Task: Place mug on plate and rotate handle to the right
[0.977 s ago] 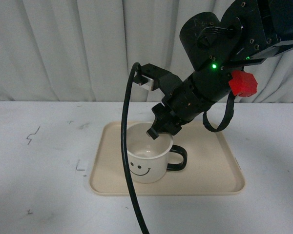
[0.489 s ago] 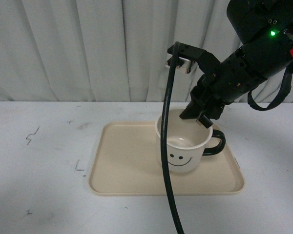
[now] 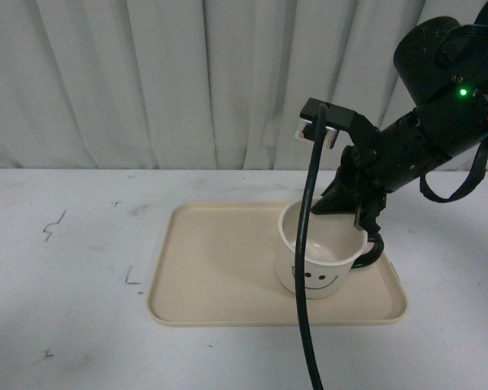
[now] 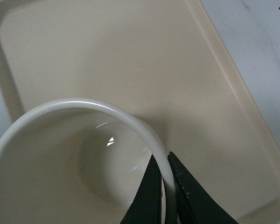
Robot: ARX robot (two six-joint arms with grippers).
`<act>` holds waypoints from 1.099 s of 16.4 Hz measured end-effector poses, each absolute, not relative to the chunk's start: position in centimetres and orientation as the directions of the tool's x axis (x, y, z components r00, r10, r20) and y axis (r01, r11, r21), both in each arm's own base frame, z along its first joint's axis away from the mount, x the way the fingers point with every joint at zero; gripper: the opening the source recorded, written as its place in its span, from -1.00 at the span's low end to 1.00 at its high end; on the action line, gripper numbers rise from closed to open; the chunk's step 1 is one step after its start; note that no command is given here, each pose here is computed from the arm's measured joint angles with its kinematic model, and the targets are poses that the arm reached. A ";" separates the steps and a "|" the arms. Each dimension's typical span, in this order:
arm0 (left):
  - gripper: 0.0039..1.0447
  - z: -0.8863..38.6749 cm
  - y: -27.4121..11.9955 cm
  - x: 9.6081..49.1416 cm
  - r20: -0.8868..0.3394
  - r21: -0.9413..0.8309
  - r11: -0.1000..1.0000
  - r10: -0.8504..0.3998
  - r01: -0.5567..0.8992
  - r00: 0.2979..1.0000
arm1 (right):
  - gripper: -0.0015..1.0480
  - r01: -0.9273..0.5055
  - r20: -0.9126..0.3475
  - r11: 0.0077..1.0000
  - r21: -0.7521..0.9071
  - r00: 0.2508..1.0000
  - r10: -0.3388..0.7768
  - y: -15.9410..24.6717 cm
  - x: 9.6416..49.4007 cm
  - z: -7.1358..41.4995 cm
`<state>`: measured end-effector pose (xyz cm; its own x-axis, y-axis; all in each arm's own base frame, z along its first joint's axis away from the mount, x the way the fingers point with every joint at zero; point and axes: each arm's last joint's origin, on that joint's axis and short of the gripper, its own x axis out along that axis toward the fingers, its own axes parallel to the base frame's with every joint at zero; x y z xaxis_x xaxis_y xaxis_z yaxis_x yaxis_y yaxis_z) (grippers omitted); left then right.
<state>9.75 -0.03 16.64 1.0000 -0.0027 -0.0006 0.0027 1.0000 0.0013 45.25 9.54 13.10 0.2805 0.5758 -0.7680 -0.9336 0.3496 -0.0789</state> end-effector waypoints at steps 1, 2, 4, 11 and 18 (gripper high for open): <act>0.88 16.6 0.0 9.8 -0.001 0.001 1.000 -0.003 0.003 1.000 | -0.93 -0.935 -0.764 0.346 -0.078 0.279 0.582 9.3 45.5 12.7; 0.88 16.6 0.0 9.8 -0.001 0.001 1.000 -0.003 0.003 1.000 | -0.93 -0.935 -0.758 0.344 -0.082 0.283 0.588 9.1 46.0 12.7; 0.88 16.6 0.0 9.8 -0.001 0.001 1.000 -0.003 0.003 1.000 | -0.93 -0.937 -0.755 0.338 -0.089 0.285 0.591 9.2 46.5 12.6; 0.88 16.6 0.0 9.8 -0.001 0.001 1.000 -0.003 0.003 1.000 | -0.12 -0.935 -0.747 0.338 -0.104 0.298 0.595 9.3 46.9 12.7; 0.88 16.6 0.0 9.8 -0.001 0.001 1.000 -0.003 0.003 1.000 | 0.27 -0.926 -0.724 0.348 -0.143 0.338 0.602 9.4 47.2 13.0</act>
